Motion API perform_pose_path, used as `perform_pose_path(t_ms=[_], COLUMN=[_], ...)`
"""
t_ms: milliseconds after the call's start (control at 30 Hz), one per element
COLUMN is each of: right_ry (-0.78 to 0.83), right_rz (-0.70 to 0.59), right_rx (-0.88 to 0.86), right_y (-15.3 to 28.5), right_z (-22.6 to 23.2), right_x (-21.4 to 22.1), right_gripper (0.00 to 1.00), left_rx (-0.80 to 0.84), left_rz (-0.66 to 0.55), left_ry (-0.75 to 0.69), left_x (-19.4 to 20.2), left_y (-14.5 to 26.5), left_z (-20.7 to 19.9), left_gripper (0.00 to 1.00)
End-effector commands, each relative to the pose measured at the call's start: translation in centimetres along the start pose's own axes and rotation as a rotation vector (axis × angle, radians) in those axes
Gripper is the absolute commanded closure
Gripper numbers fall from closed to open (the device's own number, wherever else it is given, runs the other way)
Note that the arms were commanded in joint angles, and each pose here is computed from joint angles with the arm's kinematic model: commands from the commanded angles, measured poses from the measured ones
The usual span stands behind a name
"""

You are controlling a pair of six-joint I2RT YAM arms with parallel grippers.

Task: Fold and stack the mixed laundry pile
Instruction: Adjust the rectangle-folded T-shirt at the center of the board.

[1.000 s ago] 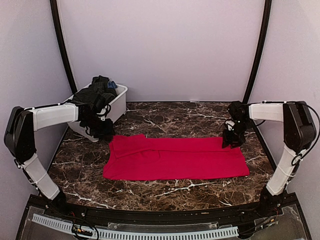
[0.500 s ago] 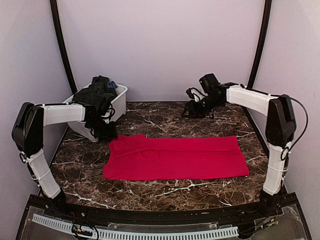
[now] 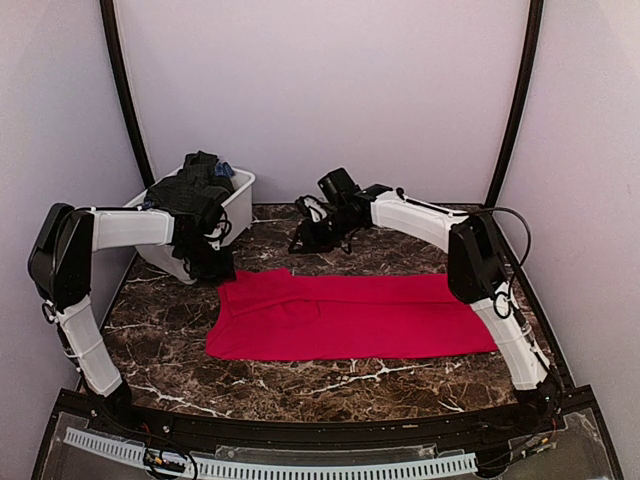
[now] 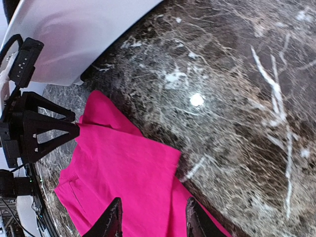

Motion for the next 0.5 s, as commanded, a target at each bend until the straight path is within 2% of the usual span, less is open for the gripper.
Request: perform_pose_path(t_ms=[0, 267, 467], right_ry=[-0.039, -0.077, -0.079], right_rz=[0.003, 0.044, 0.044], right_rx=[-0.043, -0.067, -0.091], right_y=[-2.4, -6.1, -7.2], right_z=[0.7, 0.0, 0.1], right_x=[-0.3, 1.7, 2.0], right_gripper=[0.6, 0.61, 0.62], left_rx=[-0.024, -0.028, -0.022], left_rz=[0.012, 0.008, 0.013], left_ry=[-0.001, -0.001, 0.002], left_x=[0.5, 0.6, 0.9], left_y=[0.1, 0.4, 0.2], left_z=[0.7, 0.9, 0.9], left_gripper=[0.61, 0.61, 0.61])
Point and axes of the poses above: each gripper's point midway between its finger pads, its own y axis back along the fingers, its own z axis along the line the jaws close on, x = y × z, the point moved 1 cm from there along y, back along the fingers, and after that the axes turned 3 degrees about y, right-handed, at the moved point
